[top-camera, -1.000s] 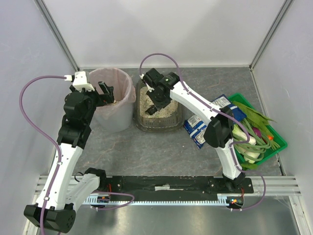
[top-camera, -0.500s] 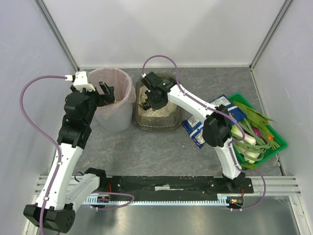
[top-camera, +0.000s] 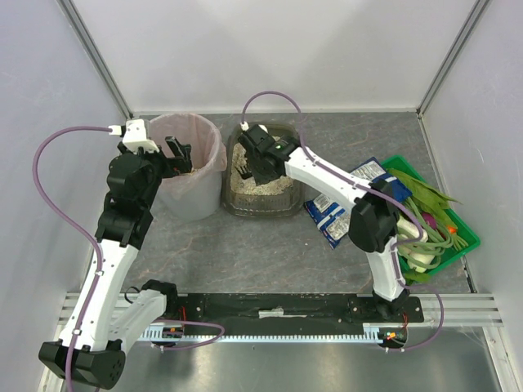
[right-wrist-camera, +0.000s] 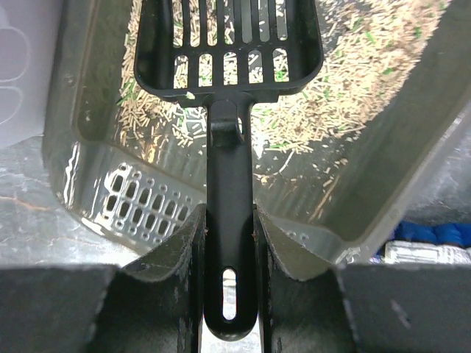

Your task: Clean the litter box

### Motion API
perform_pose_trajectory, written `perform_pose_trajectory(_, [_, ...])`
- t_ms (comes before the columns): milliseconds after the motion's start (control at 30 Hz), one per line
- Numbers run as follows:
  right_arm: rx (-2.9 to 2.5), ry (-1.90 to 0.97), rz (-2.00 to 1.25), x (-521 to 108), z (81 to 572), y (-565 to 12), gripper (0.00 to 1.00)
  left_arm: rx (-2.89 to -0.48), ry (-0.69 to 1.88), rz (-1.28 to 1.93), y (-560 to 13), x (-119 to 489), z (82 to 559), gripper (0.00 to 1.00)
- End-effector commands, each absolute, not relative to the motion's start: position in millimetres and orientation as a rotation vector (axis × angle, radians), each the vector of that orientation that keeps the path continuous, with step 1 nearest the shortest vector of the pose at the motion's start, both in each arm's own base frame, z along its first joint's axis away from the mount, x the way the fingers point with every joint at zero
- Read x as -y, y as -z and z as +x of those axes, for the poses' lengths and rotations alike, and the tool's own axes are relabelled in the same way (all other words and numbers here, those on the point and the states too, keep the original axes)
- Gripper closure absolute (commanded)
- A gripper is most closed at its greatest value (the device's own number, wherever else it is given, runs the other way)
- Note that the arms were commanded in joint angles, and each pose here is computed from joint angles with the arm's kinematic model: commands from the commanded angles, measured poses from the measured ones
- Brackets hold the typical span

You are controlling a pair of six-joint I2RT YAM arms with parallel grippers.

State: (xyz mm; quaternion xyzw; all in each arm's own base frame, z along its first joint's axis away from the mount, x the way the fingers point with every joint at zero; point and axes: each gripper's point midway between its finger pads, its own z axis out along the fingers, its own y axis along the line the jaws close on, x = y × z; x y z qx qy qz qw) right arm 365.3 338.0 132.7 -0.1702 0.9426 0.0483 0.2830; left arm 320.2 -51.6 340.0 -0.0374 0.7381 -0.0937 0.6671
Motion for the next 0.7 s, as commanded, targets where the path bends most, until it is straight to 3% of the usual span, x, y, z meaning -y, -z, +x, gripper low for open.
perform_pose_trajectory(0, [-2.381,-0.226,-0.367,-331.4,364.3,-202.4,1.0,-1.597,0.201,-0.067,-358.0,50.8,318.7,0.04])
perform_pose_trajectory(667, [-2.587,-0.145,-0.55,-326.1,338.1,-146.4,1.0,-1.59,0.212,-0.06,-359.5,53.8,317.1,0.04])
